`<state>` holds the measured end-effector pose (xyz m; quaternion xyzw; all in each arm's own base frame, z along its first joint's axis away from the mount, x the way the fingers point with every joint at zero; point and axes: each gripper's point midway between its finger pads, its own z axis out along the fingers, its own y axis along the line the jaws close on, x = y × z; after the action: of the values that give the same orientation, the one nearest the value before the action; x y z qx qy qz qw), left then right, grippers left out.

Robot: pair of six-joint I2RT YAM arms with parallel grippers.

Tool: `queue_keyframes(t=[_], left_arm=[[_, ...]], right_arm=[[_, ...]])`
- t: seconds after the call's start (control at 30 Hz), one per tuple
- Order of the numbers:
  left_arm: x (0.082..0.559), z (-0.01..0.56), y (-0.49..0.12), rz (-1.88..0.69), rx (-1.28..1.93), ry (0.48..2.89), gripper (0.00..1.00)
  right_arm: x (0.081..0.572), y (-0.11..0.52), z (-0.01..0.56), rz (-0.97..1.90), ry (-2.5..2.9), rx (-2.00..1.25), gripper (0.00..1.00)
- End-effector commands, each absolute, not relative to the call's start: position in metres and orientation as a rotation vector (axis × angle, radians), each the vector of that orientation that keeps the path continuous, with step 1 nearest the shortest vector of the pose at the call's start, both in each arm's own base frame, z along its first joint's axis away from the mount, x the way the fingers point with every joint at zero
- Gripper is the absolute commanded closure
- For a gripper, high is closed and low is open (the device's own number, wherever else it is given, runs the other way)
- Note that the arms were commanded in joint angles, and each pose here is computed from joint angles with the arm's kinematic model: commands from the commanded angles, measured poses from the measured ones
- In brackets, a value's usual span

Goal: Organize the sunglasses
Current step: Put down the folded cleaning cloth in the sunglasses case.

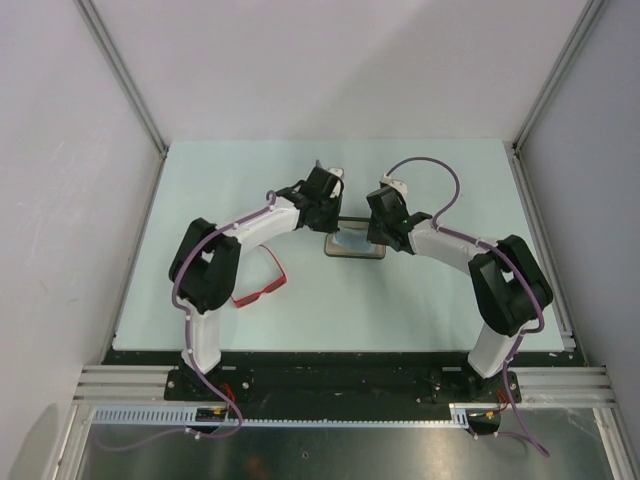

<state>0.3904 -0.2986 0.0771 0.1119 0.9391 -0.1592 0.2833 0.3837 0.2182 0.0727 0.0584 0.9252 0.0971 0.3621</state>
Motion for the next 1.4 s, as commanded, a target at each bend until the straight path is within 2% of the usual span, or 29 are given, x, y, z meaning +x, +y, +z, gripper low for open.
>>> queue_keyframes(t=[0.0,0.6,1.37], left_arm=[[0.395,0.096,-0.302,-0.464,0.294,2.472,1.0],[0.395,0.061,-0.3,-0.414,0.308,2.539,1.0],[0.393,0.034,-0.288,-0.325,0.308,2.582,1.0]], right_arm=[[0.398,0.22,0.095,0.262,2.316,0.164,1.0],[0.399,0.215,0.063,0.219,2.382,0.162,1.0],[0.401,0.215,0.052,0.199,2.4,0.154,1.0]])
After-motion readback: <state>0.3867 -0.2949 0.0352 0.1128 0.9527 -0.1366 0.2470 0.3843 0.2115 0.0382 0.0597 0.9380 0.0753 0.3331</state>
